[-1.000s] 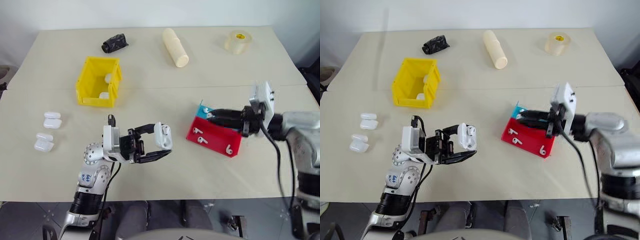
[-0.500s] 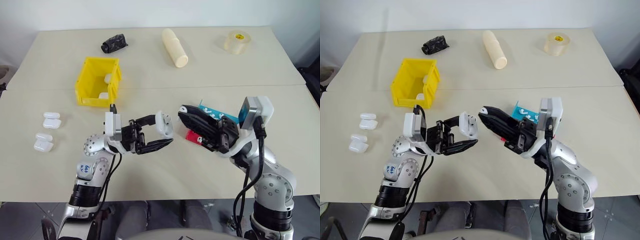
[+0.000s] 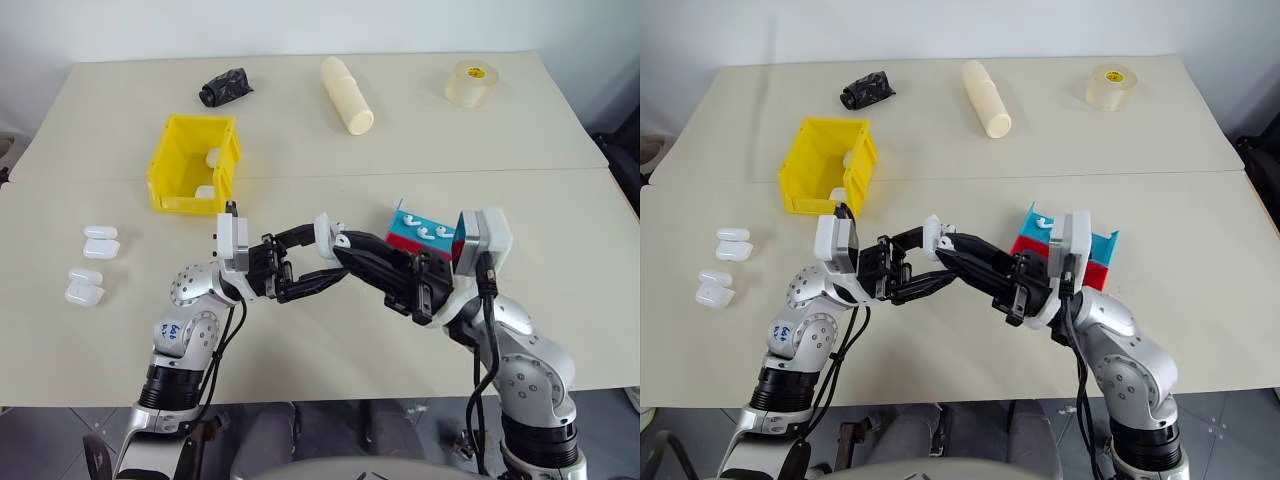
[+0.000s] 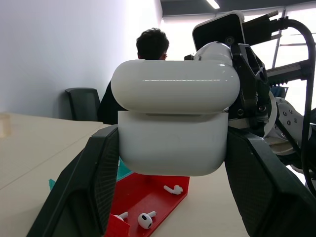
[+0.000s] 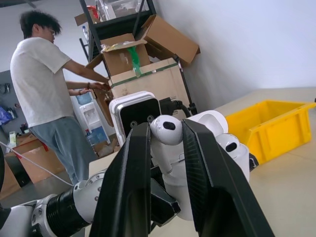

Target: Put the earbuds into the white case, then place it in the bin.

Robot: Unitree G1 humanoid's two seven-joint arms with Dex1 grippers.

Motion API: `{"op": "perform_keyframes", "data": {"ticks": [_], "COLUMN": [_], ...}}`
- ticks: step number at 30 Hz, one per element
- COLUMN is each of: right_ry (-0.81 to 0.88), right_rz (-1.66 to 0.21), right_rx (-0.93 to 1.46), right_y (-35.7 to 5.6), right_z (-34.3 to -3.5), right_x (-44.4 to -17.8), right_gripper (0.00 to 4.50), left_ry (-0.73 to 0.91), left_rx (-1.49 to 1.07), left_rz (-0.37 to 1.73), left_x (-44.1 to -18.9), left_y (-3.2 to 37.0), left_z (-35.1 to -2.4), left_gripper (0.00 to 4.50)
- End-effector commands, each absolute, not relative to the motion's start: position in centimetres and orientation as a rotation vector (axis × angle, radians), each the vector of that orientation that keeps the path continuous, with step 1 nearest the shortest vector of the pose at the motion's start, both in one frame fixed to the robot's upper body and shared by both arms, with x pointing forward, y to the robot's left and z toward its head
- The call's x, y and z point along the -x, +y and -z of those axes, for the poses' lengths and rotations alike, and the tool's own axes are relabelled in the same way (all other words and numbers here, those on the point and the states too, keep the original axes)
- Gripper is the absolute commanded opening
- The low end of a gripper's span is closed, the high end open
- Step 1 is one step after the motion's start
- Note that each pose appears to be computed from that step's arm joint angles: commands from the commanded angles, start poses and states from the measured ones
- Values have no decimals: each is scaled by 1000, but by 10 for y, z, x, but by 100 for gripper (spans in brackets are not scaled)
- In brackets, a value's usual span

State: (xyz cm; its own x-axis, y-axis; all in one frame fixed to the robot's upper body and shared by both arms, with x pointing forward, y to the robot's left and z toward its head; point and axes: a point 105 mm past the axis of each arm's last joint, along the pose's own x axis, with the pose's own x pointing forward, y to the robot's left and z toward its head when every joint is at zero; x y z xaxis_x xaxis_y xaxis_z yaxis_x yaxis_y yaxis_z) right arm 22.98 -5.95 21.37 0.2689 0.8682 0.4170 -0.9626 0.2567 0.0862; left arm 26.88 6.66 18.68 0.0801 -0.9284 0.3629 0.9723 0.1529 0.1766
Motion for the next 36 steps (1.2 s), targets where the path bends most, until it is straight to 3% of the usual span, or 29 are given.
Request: {"op": "perform_keyframes", "data": {"ticks": [1, 19, 28, 32, 36], "right_ry": [-275, -194, -219, -157, -71], "right_rz": [-1254, -1285, -1263, -1224, -1223], "right_rx": [-339, -299, -221, -105, 33], "right_y": [-59, -55, -72, -98, -110], "right_z": [-200, -182, -199, -195, -187], "right_x": [-233, -235, -239, -242, -243], "right_gripper": [56, 56, 350, 350, 254], "left_ry": [-525, -542, -456, -315, -177], "left_rx": [104, 111, 69, -118, -365], "left_rz": [1450, 1445, 1453, 1408, 1380], "left_x": [-260, -258, -260, -269, -276], "left_y": [63, 62, 68, 85, 95], "left_z": [-203, -206, -200, -185, -168], "left_gripper": [279, 279, 279, 279, 279]}}
